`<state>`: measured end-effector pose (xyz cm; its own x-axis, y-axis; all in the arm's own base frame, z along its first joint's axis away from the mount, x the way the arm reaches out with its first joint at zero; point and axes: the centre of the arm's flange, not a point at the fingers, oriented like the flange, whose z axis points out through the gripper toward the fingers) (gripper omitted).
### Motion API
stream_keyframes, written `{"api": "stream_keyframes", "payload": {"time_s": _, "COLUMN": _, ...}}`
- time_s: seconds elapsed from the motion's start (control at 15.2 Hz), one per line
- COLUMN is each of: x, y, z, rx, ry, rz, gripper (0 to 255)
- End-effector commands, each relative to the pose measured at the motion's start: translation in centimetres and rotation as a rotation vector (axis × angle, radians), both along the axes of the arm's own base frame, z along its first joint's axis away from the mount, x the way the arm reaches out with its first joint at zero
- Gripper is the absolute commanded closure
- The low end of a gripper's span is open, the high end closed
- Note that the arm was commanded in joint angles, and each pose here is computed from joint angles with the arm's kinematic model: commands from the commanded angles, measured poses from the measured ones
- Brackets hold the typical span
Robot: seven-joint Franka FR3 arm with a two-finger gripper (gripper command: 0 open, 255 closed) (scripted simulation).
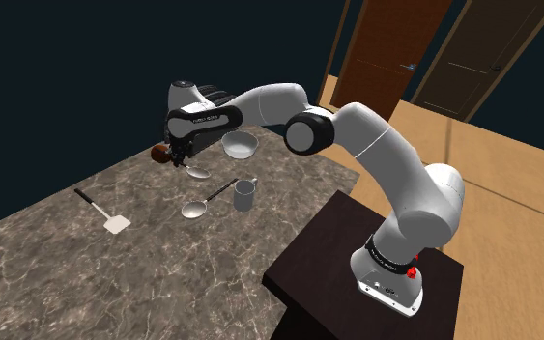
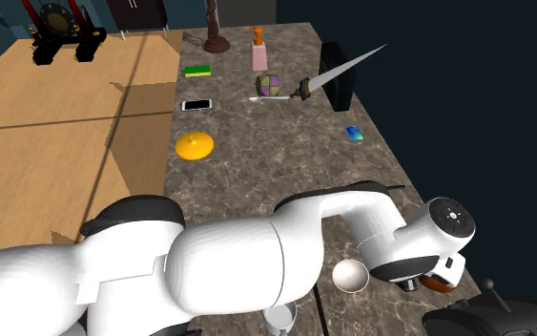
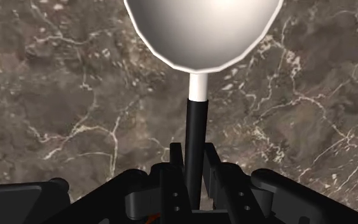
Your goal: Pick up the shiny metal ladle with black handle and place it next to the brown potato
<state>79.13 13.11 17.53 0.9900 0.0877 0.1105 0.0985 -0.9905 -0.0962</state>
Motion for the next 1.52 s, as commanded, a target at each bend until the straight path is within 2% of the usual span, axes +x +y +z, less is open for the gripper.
{"api": "stream_keyframes", "payload": {"time_s": 0.0, "x": 0.0, "y": 0.0, "z": -1.0, "rx": 0.000, "ry": 0.000, "rz": 0.000, "gripper": 255}}
{"api": "stream_keyframes", "payload": {"time_s": 0.59, "x": 0.0, "y": 0.0, "z": -5.8, "rx": 0.000, "ry": 0.000, "rz": 0.000, "gripper": 255}}
{"api": "stream_keyframes", "payload": {"time_s": 1.06, "x": 0.0, "y": 0.0, "z": -5.8, "rx": 0.000, "ry": 0.000, "rz": 0.000, "gripper": 255}}
{"api": "stream_keyframes", "payload": {"time_s": 1.12, "x": 0.1, "y": 0.2, "z": -5.6, "rx": 0.000, "ry": 0.000, "rz": 0.000, "gripper": 0}}
{"api": "stream_keyframes", "payload": {"time_s": 1.45, "x": 0.0, "y": 0.0, "z": -5.8, "rx": 0.000, "ry": 0.000, "rz": 0.000, "gripper": 0}}
